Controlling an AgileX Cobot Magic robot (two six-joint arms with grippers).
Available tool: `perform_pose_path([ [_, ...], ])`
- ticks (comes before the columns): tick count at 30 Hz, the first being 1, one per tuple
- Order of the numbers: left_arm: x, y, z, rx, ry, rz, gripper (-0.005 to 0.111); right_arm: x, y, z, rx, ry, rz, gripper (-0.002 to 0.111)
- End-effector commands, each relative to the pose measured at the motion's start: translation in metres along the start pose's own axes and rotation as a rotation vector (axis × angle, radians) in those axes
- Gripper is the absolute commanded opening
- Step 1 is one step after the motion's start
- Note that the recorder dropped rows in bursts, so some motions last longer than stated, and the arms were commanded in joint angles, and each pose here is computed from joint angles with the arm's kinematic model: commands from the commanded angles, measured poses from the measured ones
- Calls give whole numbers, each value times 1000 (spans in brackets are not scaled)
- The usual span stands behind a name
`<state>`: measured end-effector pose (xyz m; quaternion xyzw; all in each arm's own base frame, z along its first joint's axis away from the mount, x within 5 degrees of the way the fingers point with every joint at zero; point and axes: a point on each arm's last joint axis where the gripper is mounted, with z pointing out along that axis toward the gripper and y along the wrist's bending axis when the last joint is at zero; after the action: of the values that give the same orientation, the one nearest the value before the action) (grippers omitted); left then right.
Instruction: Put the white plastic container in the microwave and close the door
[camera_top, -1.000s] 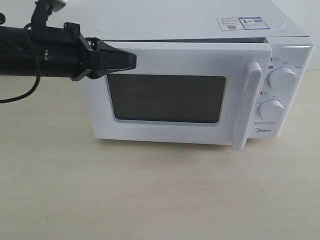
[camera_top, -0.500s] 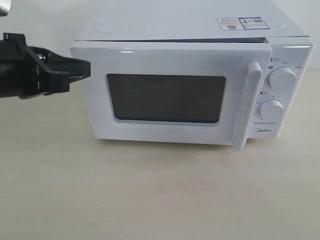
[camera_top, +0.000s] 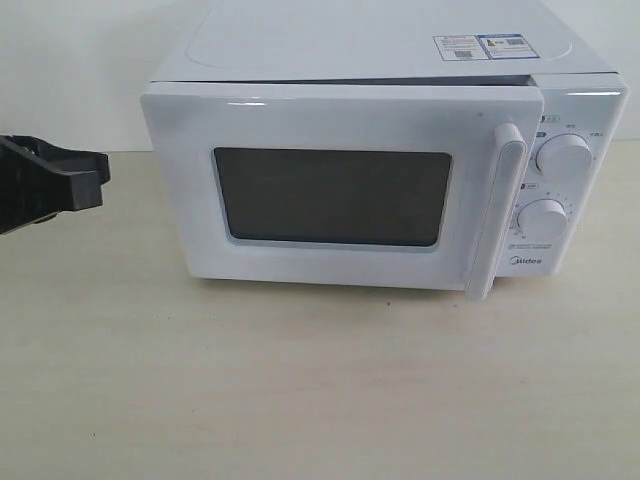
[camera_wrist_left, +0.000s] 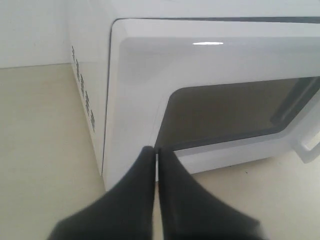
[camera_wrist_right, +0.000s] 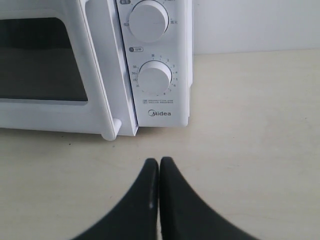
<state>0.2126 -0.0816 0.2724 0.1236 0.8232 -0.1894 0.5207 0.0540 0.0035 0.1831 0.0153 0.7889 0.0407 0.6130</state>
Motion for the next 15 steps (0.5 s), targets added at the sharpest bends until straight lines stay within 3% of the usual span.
perform_pose_path([
  [1, 0, 0, -2, -2, -5, -4, 4, -1, 0, 0, 0, -13, -5, 0],
  [8, -1, -1, -4, -2, -12, 21, 4, -1, 0, 0, 0, -16, -5, 0],
  [15, -13, -2, -25, -35, -99, 71, 4, -7, 0, -1, -1, -84, -3, 0],
])
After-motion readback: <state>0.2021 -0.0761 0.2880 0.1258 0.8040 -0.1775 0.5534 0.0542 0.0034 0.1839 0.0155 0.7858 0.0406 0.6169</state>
